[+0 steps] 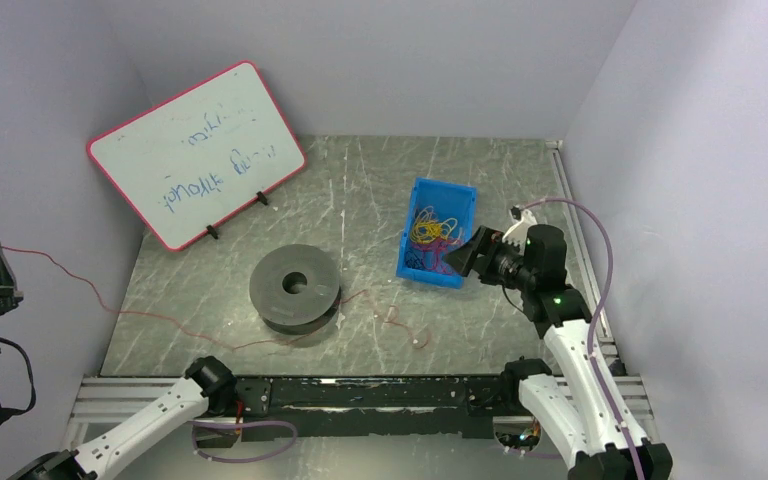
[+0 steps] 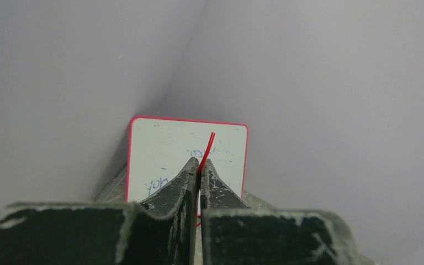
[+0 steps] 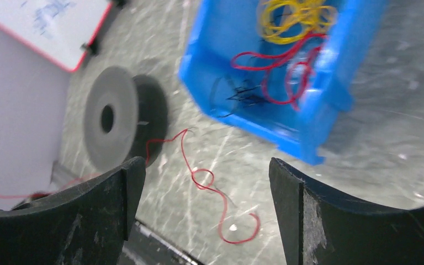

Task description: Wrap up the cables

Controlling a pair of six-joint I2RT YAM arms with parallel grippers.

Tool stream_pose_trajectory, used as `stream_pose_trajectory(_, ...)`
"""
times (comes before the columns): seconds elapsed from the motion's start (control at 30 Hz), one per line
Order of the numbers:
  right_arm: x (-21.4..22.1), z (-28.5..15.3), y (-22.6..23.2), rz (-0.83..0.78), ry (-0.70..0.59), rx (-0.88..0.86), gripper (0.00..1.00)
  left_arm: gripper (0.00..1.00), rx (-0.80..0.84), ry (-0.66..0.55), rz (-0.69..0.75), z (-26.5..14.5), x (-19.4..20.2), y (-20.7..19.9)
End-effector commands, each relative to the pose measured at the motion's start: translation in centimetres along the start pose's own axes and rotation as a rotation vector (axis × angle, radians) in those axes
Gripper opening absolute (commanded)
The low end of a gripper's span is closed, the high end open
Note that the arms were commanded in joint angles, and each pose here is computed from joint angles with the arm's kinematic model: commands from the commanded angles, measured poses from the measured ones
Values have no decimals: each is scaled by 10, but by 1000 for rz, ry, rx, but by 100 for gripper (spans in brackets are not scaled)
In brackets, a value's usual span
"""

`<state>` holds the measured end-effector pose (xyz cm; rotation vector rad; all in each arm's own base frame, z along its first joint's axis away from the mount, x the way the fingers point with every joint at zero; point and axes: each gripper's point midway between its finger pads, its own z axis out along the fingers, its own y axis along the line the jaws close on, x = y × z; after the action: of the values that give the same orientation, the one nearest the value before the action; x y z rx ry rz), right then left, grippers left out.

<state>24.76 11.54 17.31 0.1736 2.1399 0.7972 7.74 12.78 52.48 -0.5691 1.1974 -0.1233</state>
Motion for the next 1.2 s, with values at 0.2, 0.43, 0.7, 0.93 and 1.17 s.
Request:
stream_pose_trajectory(0.2,4,-40,118,-228,22,-473,86,7,226,98,59,12,34,-70)
stream_pose_trajectory(0.43,4,-52,165,-340,3,-680,84,7,467,255,104,5,72,-130)
stream_pose_trajectory(0.7,1,-62,232,-474,-20,-910,80,7,692,458,128,-13,133,-182)
stream_pose_trajectory(0.93,12,-72,297,-608,-29,-1139,79,7,971,566,38,-51,157,-226)
stream_pose_trajectory(1.17,34,-88,349,-719,-33,-1341,79,7,1144,638,-60,-79,183,-246)
